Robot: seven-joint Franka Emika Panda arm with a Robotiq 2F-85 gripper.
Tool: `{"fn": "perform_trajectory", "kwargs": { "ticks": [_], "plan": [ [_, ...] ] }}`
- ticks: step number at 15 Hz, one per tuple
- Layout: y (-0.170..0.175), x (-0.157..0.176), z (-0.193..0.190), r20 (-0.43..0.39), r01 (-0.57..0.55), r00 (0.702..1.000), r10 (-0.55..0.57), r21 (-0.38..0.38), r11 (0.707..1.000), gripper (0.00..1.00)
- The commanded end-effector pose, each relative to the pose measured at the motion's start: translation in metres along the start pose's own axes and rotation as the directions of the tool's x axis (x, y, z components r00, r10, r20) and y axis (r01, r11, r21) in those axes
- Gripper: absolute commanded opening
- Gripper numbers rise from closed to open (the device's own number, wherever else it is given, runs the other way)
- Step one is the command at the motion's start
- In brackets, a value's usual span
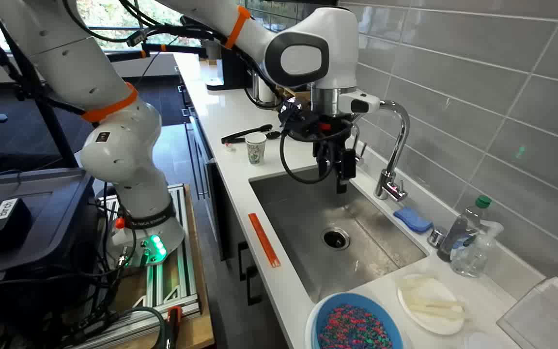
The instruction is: Move the tap faucet to the left then remove the lid from the jar
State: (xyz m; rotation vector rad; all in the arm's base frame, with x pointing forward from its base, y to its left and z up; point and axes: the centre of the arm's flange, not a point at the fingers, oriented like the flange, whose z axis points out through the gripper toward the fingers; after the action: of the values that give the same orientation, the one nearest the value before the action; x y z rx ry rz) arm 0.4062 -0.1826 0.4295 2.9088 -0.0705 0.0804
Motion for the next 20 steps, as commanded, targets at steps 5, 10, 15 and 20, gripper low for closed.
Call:
{"fn": "perform_trajectory", "kwargs": {
  "ticks": [5,10,15,20],
  "plan": [
    [0.000,0.000,0.000,0.000,0.000,1.000,0.000,0.000,1.000,1.00],
    [0.000,0.000,0.000,0.000,0.000,1.000,0.000,0.000,1.000,1.00],
    [-0.018,0.015,-0.003,-0.024,0.062,0.998,-0.062,0.005,0.998,1.00],
    [-0.086,0.062,-0.027,-0.093,0.300,0.950,-0.299,-0.009,0.954,1.00]
  ]
}}
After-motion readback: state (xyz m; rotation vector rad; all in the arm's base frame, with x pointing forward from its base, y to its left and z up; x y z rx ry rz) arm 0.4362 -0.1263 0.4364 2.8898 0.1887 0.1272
